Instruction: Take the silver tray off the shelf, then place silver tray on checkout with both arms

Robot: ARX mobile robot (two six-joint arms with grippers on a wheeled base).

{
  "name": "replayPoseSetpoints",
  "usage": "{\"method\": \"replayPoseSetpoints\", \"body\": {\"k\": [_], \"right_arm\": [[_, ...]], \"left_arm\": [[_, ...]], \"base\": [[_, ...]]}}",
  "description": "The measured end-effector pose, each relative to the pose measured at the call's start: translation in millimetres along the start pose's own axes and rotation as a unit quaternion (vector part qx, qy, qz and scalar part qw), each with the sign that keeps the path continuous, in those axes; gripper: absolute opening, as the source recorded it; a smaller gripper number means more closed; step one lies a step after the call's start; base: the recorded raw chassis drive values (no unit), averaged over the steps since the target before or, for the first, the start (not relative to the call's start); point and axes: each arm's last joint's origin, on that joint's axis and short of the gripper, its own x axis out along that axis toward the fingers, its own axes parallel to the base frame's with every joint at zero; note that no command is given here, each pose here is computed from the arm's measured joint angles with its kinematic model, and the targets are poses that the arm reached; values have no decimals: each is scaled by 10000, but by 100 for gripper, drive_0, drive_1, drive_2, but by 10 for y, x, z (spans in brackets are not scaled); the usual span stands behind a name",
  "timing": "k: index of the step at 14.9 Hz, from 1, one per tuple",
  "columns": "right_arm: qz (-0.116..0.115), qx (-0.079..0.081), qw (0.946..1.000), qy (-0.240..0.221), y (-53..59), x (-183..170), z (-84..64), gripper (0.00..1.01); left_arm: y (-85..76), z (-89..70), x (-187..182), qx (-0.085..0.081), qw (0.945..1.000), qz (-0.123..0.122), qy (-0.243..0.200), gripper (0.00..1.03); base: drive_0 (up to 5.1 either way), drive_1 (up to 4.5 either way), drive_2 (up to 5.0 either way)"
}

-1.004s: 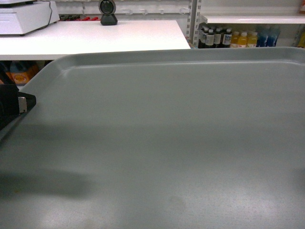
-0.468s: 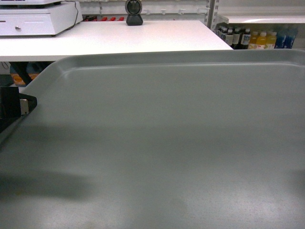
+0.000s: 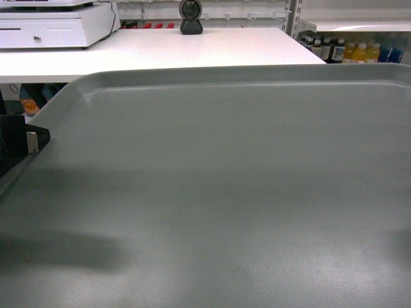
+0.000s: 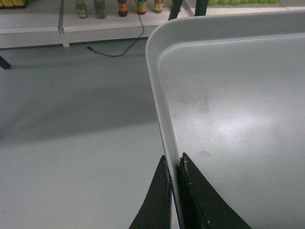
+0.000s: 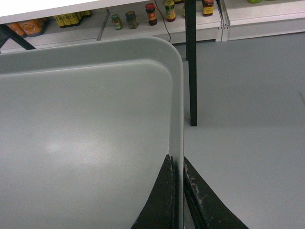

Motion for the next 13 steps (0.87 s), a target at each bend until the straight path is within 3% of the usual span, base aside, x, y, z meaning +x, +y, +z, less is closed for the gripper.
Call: {"method": "replayPoseSetpoints", "body": {"k": [13], "right_arm": [[0, 0, 10000, -2, 0, 0, 0, 3]], "left_arm": [[1, 0, 0, -1, 10000, 2, 2, 4]], "base": [[-497, 248, 248]]}}
